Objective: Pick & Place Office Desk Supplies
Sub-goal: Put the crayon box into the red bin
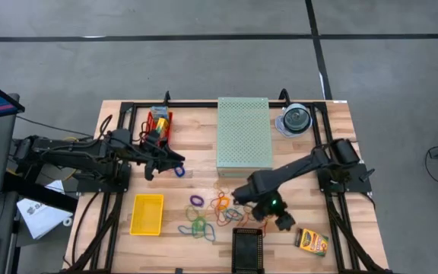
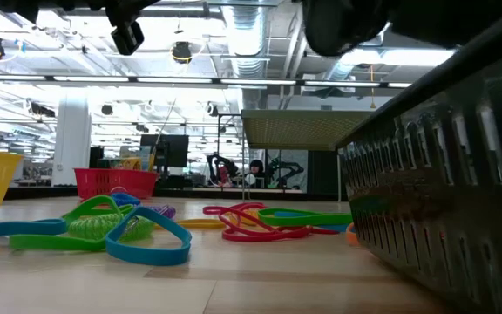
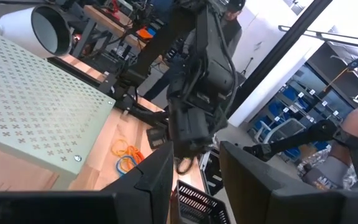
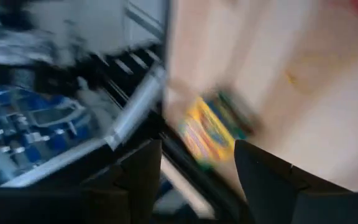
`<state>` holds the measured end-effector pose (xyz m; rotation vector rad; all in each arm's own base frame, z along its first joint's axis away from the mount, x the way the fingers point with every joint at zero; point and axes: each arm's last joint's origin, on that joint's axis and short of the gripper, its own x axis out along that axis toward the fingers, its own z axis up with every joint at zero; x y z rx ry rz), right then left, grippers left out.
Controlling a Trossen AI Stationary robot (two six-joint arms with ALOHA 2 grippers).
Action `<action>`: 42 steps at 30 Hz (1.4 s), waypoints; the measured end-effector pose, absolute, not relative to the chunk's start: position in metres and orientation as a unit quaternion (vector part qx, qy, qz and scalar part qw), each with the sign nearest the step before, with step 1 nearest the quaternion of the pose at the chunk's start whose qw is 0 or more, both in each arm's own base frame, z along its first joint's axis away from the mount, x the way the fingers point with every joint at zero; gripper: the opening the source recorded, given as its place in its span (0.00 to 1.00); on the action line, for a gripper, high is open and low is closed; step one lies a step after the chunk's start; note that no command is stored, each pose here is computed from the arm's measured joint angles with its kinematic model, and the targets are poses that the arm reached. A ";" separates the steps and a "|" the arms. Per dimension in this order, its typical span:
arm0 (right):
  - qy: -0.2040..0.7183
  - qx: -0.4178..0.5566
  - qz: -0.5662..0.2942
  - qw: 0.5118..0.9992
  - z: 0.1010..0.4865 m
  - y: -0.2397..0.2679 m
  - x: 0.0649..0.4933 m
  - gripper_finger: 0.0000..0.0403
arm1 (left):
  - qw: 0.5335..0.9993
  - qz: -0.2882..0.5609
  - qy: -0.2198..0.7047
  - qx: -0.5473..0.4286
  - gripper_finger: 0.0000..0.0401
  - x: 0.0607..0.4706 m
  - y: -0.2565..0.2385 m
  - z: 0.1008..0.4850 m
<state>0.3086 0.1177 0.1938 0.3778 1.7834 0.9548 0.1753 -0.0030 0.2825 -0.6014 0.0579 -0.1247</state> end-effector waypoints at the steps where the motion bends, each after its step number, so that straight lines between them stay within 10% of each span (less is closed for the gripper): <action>1: 0.738 0.142 0.408 0.518 0.192 0.121 0.307 0.49 | 0.953 -0.061 0.029 -0.296 0.31 0.175 -0.003 0.282; 12: 0.744 -0.040 0.459 0.485 0.169 0.140 0.278 0.45 | 0.950 -0.072 0.026 -0.302 0.31 0.175 -0.009 0.283; 25: 0.682 -0.042 0.478 0.552 0.159 0.152 0.291 0.38 | 0.942 -0.023 -0.030 -0.332 0.31 0.175 -0.005 0.291; 42: 0.755 -0.004 0.457 0.470 0.106 0.133 0.237 0.30 | 0.944 -0.002 -0.055 -0.326 0.30 0.174 -0.003 0.317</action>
